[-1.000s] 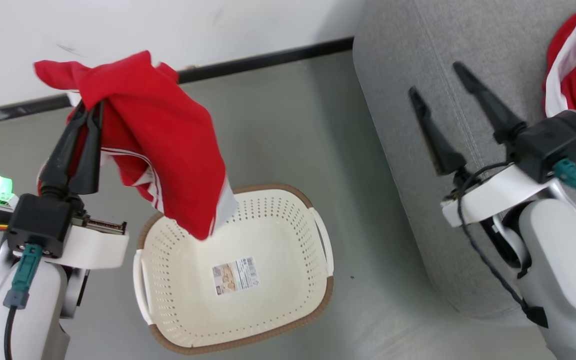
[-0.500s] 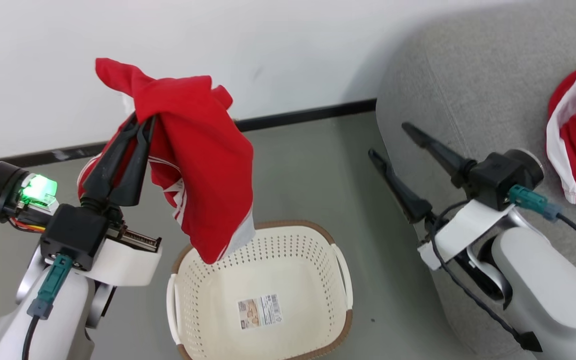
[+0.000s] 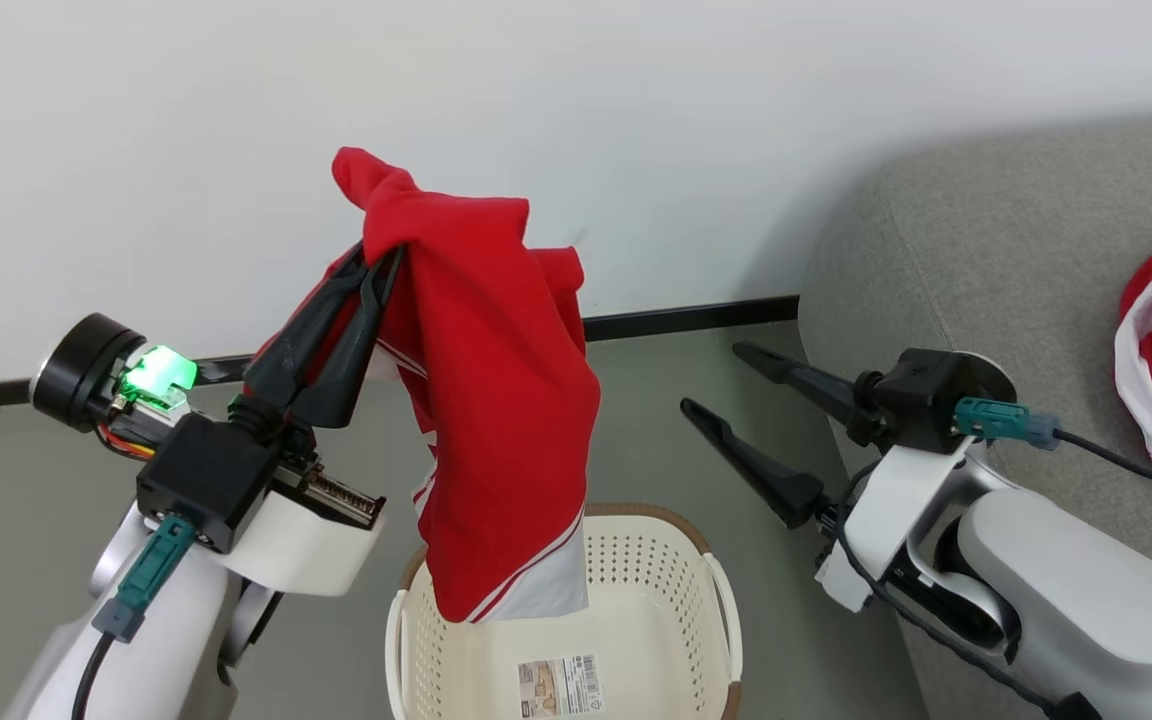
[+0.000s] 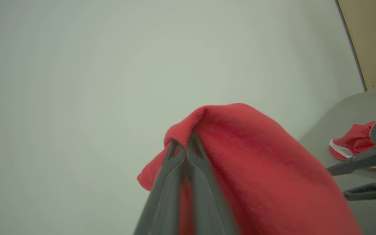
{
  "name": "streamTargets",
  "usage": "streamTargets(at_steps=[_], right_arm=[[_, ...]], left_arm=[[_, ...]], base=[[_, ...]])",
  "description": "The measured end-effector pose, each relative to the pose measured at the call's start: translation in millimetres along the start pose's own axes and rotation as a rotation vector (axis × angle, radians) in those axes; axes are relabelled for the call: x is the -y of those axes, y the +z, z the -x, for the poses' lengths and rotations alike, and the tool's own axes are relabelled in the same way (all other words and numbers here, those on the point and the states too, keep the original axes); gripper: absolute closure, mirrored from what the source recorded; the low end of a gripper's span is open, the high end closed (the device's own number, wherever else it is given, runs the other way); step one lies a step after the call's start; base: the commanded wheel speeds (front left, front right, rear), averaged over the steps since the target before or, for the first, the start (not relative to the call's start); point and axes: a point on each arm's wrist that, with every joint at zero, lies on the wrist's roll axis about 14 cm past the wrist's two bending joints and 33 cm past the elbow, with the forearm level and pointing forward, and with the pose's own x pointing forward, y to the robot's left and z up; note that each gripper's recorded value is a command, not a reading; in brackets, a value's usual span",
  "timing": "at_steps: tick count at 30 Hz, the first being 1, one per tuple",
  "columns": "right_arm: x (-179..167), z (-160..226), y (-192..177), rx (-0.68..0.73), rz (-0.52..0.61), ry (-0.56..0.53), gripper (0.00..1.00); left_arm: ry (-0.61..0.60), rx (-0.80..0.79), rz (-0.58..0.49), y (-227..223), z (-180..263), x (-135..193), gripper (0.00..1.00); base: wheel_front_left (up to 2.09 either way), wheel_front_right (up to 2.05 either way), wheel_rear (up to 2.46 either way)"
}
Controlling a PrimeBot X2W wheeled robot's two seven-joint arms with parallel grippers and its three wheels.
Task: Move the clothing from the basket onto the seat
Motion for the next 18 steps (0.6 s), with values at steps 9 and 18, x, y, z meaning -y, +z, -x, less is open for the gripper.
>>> streamTargets(at_steps=[9,18], right_arm=[[-68.9,-3.5,17.9,-0.023,-0.045,0.255,0.0],[-109.8,-2.4,33.4,-0.041,-0.073,0.416,0.0]], left_arm=[[-0.012,0.039,0.019,27.4,6.8,9.3,1.0],[-0.036,0.048,0.012,42.3,11.4,18.2,1.0]], base=[[0.0,0.0,0.0],[0.0,0.0,0.0]])
